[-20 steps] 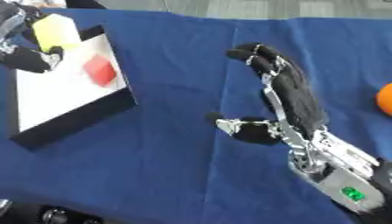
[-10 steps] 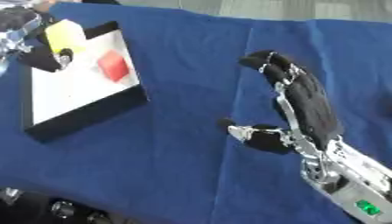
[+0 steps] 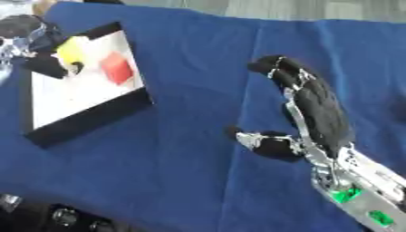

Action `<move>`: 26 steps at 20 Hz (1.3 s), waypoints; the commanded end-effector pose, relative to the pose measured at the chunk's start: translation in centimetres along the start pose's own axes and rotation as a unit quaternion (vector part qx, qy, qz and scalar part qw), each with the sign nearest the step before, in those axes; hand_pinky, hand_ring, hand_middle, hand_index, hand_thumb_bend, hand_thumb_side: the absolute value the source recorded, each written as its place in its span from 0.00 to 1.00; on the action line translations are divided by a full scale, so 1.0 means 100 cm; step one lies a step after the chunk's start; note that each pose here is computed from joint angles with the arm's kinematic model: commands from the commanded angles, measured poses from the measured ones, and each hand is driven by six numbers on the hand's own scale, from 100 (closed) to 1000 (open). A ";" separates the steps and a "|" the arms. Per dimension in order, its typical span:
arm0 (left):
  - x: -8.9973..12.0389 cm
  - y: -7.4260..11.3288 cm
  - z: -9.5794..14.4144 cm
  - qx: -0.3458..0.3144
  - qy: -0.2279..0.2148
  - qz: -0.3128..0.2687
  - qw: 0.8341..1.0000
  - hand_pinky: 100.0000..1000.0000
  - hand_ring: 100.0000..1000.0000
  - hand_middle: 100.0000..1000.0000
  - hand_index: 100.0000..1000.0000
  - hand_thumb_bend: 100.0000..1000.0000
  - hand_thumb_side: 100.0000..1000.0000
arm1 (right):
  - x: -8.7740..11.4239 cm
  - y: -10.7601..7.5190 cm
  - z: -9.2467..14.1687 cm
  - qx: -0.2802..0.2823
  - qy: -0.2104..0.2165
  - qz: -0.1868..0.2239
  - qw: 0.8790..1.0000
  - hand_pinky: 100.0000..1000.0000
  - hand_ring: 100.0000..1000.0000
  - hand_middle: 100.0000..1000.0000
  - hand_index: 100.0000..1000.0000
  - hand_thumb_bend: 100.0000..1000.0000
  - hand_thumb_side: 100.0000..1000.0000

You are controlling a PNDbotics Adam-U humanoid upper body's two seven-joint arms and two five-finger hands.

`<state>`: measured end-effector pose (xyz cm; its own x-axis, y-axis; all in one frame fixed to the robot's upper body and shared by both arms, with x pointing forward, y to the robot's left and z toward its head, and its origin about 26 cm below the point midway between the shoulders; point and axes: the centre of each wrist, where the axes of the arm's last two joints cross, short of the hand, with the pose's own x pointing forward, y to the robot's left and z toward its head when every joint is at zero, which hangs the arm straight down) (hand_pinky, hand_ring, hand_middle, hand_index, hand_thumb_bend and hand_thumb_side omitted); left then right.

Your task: Pick up the objects with one hand, pass them to the other hand, and then place them into the box on the other side of the table.

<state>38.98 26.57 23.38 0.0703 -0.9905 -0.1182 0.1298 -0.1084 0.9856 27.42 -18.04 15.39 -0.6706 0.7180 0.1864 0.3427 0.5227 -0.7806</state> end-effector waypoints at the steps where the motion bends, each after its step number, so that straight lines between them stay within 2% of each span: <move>1: -0.005 0.014 0.001 0.020 0.013 -0.020 1.000 0.93 0.83 0.73 0.89 0.57 0.45 | 0.002 -0.007 -0.003 -0.009 -0.010 0.005 1.000 0.72 0.73 0.70 0.77 0.69 0.14; 5: -0.004 0.016 0.001 0.021 0.011 -0.028 0.999 0.95 0.84 0.75 0.91 0.58 0.46 | 0.002 -0.007 -0.003 -0.010 -0.011 0.005 1.000 0.72 0.73 0.70 0.77 0.69 0.14; 7: -0.003 0.017 0.001 0.023 0.010 -0.028 0.999 0.94 0.84 0.74 0.90 0.55 0.45 | 0.002 -0.007 -0.003 -0.010 -0.010 0.005 1.000 0.72 0.73 0.70 0.77 0.69 0.14; 10: -0.001 0.023 0.005 0.038 0.006 -0.012 0.999 0.93 0.81 0.71 0.86 0.34 0.33 | 0.001 -0.007 -0.002 -0.011 -0.009 0.006 1.000 0.72 0.73 0.70 0.77 0.69 0.14; 11: 0.001 0.028 0.009 0.048 0.001 0.001 0.999 0.92 0.80 0.70 0.84 0.12 0.24 | 0.001 -0.007 -0.002 -0.011 -0.009 0.007 1.000 0.72 0.73 0.70 0.77 0.69 0.14; 12: 0.003 0.035 0.014 0.063 -0.006 0.021 0.998 0.92 0.79 0.70 0.83 0.04 0.21 | 0.000 -0.007 -0.001 -0.011 -0.008 0.008 1.000 0.72 0.73 0.70 0.77 0.69 0.14; 13: 0.006 0.042 0.020 0.078 -0.014 0.040 0.996 0.91 0.78 0.69 0.81 0.00 0.18 | -0.001 -0.008 0.000 -0.011 -0.008 0.009 1.000 0.72 0.73 0.70 0.77 0.69 0.14; 16: 0.013 0.064 0.043 0.122 -0.048 0.097 0.987 0.88 0.75 0.69 0.78 0.00 0.16 | -0.007 -0.012 0.002 -0.015 -0.007 0.018 1.000 0.73 0.73 0.70 0.77 0.68 0.14; 19: 0.019 0.080 0.064 0.140 -0.093 0.142 0.976 0.85 0.72 0.66 0.77 0.00 0.16 | -0.017 -0.020 0.005 -0.016 -0.001 0.025 1.000 0.74 0.74 0.71 0.77 0.66 0.14; 23: 0.021 0.093 0.085 0.139 -0.157 0.189 0.959 0.84 0.72 0.64 0.75 0.00 0.17 | -0.037 -0.039 0.009 -0.005 0.034 0.049 0.998 0.77 0.76 0.72 0.78 0.65 0.15; 26: 0.020 0.097 0.094 0.151 -0.171 0.214 0.950 0.84 0.71 0.63 0.74 0.00 0.18 | -0.052 -0.057 0.012 0.008 0.061 0.069 0.996 0.80 0.79 0.74 0.80 0.64 0.16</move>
<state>31.92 22.14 32.36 -0.2666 -0.9161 0.2994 -0.0822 0.3312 0.9400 28.05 -24.31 16.53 -0.5415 0.8210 0.1809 0.3852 0.4336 -0.8146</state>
